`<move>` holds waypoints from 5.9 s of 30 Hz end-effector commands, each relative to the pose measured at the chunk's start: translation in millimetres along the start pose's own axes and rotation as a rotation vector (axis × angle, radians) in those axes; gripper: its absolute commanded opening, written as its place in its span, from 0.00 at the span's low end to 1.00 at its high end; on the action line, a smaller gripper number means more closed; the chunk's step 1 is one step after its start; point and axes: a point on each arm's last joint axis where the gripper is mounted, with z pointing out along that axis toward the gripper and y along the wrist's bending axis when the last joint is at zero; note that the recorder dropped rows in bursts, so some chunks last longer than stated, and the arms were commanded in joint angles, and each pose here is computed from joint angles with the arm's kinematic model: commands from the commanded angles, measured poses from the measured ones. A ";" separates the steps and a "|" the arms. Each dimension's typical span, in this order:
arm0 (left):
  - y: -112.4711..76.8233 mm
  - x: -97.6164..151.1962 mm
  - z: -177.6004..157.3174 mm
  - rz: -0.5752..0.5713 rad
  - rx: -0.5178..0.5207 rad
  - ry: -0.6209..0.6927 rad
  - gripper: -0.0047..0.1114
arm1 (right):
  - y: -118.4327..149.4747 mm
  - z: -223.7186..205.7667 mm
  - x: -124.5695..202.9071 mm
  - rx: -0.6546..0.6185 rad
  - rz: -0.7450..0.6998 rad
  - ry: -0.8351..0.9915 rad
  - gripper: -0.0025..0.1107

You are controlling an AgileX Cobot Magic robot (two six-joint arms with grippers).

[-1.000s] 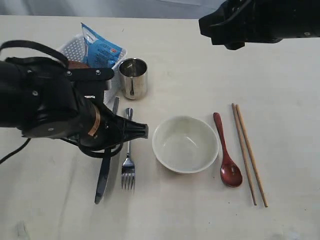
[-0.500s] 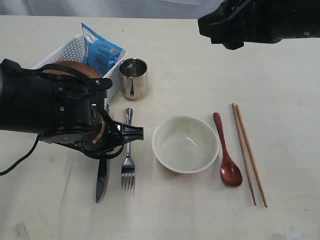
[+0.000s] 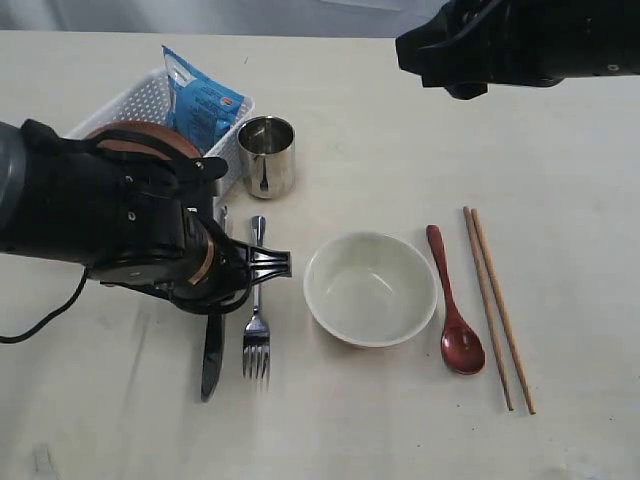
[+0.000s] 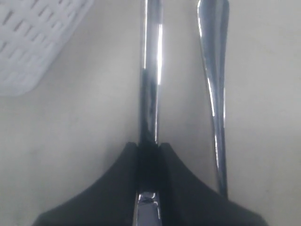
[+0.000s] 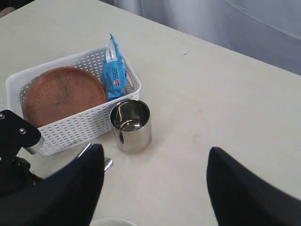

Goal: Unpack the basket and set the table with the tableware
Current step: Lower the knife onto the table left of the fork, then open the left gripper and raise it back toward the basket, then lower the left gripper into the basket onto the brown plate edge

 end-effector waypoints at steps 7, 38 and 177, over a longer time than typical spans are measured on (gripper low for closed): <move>1.5 -1.3 -0.8 0.023 -0.016 -0.003 0.49 | -0.9 -2.6 -1.2 0.004 0.007 -0.009 0.55; 60.9 -121.1 -128.3 0.322 -0.164 -0.541 0.62 | -1.2 -2.0 -1.1 0.006 -0.027 -0.008 0.55; 88.8 -140.0 12.3 -0.012 -0.213 0.109 0.40 | -3.5 -2.1 -4.7 0.033 -0.056 -0.046 0.55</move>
